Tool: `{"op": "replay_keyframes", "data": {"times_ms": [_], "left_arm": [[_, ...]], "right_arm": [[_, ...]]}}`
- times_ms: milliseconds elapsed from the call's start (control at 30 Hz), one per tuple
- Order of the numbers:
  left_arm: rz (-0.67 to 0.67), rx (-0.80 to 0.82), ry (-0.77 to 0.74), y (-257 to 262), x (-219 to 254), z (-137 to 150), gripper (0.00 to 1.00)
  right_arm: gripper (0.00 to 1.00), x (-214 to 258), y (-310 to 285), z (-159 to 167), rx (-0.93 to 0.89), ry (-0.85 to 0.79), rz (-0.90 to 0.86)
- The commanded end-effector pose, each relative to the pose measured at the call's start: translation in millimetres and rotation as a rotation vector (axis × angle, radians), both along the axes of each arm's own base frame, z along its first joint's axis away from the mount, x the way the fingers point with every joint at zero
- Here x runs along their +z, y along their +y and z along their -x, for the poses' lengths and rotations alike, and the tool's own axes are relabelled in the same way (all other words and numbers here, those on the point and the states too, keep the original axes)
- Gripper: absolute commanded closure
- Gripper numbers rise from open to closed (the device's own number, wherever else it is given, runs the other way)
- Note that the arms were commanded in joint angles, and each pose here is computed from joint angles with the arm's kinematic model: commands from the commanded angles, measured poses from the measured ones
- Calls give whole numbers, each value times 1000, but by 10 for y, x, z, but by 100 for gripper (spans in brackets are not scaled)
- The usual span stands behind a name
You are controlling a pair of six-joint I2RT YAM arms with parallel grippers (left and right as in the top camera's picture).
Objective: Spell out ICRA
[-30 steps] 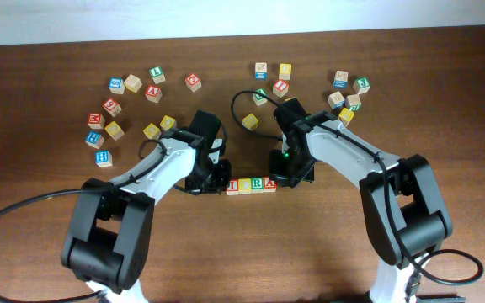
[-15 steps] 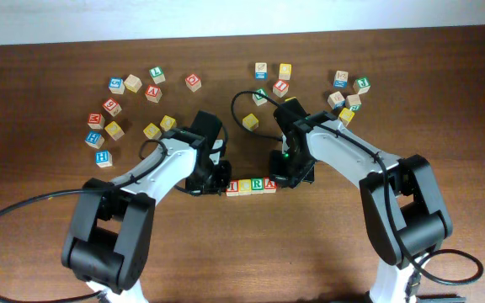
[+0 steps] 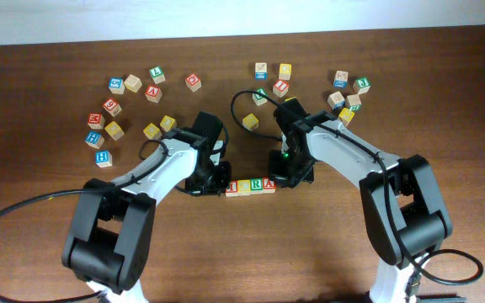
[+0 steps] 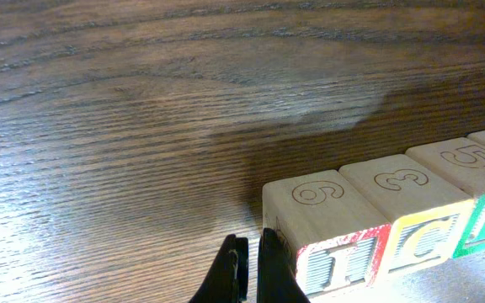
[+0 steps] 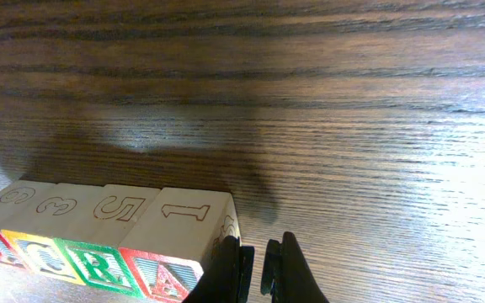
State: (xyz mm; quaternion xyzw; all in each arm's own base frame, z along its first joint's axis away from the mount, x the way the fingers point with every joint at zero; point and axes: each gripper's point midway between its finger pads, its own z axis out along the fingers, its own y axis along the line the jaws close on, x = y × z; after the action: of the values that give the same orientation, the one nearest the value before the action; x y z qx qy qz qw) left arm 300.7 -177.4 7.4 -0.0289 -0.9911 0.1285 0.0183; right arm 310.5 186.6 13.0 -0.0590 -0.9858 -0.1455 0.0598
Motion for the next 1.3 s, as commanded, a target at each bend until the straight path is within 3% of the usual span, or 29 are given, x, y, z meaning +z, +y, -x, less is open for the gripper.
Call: {"op": "replay_keyframes", "data": {"times_ms": [0,433,567,833,1033,1133,1267], "left_arm": [[13,-22,0,-81,-8,-15,99],[9,-3,7,-15,-9,-33,100],[-6,82,26,278,0,-130,100],[-103,246,8,983,-17,-344,100],[-99,293,-20,1253,401,-561,100],[-78,295,-108,1245,681,-662,100],[-72,357,-109,1244,696,-691,100]], "right_arm": [[96,-25,83,67,13,29,-32],[96,-9,-23,33,14,16,37],[94,148,-264,-103,3,-10,156],[96,267,-696,-360,-58,-30,140],[96,778,-940,-586,-115,-88,128],[96,1027,-823,-701,-106,-184,74],[96,954,-403,-732,-17,-220,31]]}}
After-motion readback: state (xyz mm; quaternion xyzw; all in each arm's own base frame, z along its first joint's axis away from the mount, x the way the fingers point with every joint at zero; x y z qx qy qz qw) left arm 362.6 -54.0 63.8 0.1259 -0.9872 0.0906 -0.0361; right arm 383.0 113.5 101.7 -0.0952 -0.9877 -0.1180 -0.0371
